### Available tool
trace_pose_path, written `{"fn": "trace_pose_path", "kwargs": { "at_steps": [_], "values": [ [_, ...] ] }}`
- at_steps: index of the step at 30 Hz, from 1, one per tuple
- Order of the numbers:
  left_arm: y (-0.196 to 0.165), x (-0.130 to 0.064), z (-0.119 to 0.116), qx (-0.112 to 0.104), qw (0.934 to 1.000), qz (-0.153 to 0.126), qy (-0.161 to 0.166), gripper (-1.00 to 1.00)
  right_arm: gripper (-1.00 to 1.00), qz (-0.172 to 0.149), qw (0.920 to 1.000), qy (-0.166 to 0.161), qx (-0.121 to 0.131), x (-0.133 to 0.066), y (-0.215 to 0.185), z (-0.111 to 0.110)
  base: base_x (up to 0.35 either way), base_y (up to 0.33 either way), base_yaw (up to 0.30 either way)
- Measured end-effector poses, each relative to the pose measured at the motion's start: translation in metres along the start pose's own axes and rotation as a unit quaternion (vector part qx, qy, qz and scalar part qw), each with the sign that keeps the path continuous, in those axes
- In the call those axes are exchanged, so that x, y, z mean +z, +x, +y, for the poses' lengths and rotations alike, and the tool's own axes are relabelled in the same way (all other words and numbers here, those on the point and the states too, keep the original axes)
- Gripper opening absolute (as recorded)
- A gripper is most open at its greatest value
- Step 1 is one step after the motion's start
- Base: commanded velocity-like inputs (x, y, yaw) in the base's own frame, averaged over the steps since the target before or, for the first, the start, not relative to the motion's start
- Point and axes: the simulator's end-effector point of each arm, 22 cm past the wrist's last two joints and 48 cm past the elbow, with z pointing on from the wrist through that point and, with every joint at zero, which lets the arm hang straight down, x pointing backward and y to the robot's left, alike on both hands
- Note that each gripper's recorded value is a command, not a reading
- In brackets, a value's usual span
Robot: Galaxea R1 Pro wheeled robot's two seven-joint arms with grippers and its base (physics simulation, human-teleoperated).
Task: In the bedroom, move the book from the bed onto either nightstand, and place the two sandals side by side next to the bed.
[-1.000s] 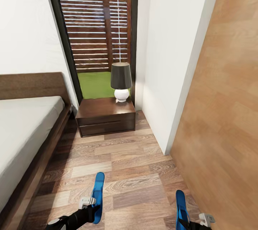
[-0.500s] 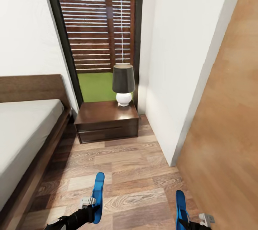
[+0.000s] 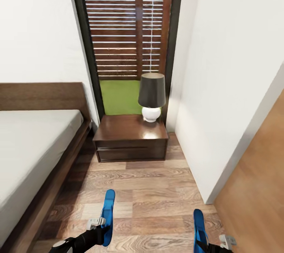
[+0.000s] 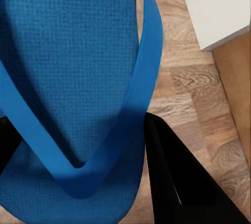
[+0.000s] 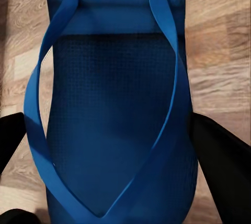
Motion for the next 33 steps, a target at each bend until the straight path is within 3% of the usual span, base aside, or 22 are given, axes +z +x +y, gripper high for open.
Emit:
{"fn": "trace_pose_path", "kwargs": {
  "at_steps": [22, 33],
  "values": [
    [0.0001, 0.0002, -0.0003, 0.0, 1.0, 0.0, 0.0, -1.0, -1.0, 0.0, 1.0, 0.0, 0.0, -0.0001, 0.0006, -0.0001, 0.329, -0.001, 0.007],
    [0.0004, 0.0006, -0.0008, 0.0, 1.0, 0.001, 0.001, -1.0, -1.0, 0.001, 1.0, 0.0, 0.001, -0.0001, 0.0008, -0.0002, 0.267, -0.131, 0.019]
  ]
}}
